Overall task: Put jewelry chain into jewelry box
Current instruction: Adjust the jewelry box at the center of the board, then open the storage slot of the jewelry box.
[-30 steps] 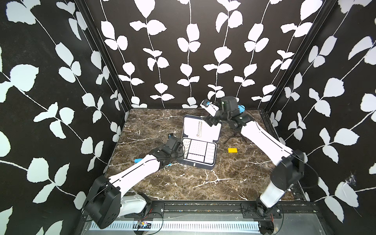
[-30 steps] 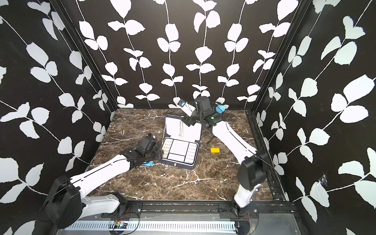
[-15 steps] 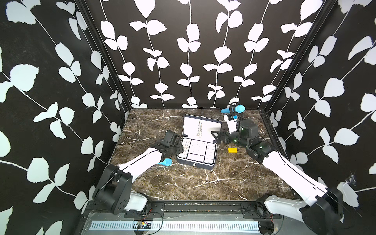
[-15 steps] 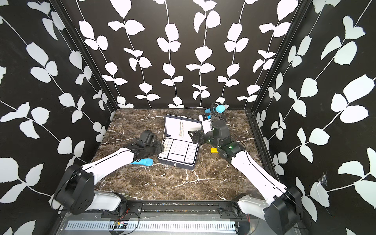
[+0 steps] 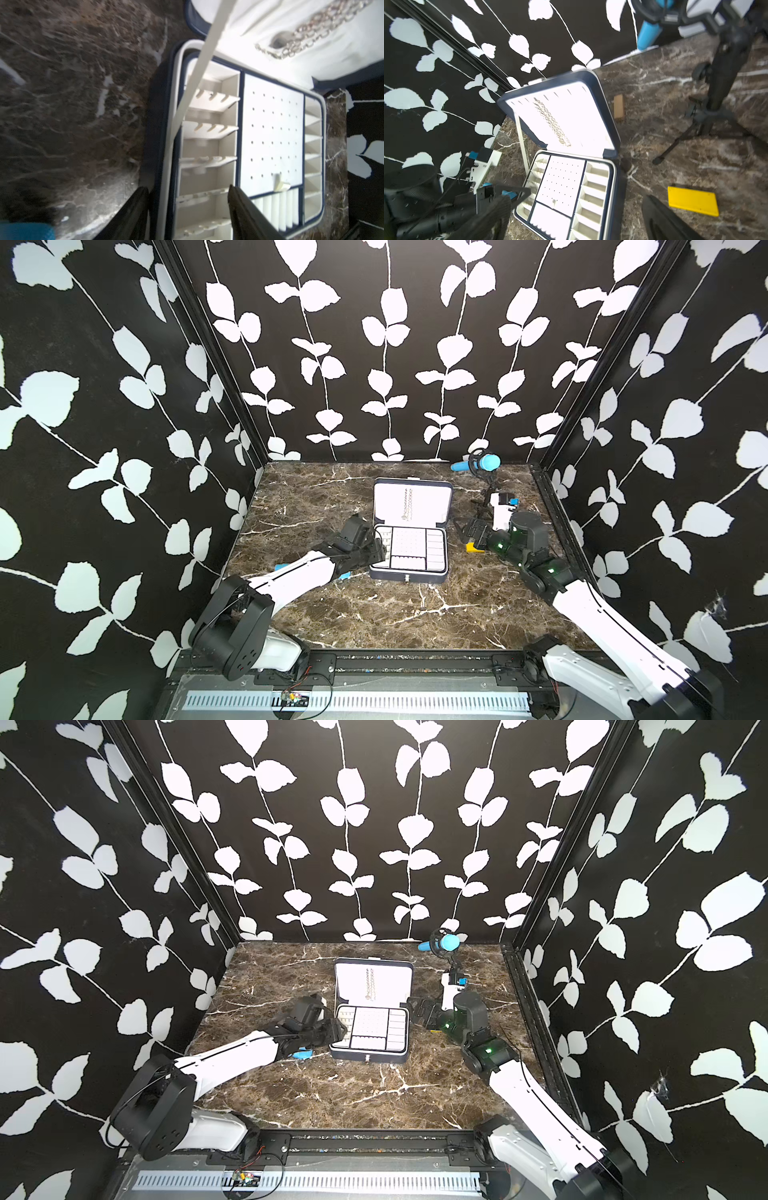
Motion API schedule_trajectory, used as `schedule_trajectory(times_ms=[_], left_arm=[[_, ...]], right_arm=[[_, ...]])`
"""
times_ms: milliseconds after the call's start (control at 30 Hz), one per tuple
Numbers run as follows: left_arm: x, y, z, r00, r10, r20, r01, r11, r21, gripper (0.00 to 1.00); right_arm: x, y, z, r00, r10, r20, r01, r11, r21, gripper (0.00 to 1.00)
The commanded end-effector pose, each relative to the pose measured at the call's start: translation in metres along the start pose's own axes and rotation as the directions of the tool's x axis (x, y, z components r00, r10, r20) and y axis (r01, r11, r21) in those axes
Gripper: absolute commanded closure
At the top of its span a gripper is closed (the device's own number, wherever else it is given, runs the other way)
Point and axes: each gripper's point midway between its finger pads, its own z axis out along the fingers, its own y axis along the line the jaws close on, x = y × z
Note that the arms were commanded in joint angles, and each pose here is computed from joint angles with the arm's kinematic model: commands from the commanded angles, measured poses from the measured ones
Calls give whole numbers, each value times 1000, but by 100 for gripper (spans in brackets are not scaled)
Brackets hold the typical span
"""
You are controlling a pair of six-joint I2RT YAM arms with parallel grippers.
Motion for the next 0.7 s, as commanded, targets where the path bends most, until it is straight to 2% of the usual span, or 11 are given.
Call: schedule_trajectory(times_ms=[0,133,267,367,467,567,667], left_arm=[[8,-15,-9,999,38,-2,-38,998,42,37],[2,-1,-34,996,74,41,-72,996,-50,37],[-26,4,-81,977,149,155,-124,979,-163,37],[-57,-5,-110,945,174,278,-121,973,-199,38],[-86,-30,-123,902,171,396,-110,979,-173,40],[-98,-72,-120,863,213,459,-167,976,-140,40],[-104,-94,-108,848,225,480,-182,974,-136,41]], right_arm=[[-16,8,1,995,57,83,-53,998,-45,1],[-22,8,0,991,101,85,-99,995,-31,6],[-28,4,4,961,256,101,-260,965,38,15],[-27,-8,15,889,433,151,-451,885,115,22],[-26,-9,39,787,592,173,-612,785,96,28],[-25,0,65,726,666,169,-684,725,80,31],[-17,1,90,672,724,155,-739,669,83,34]])
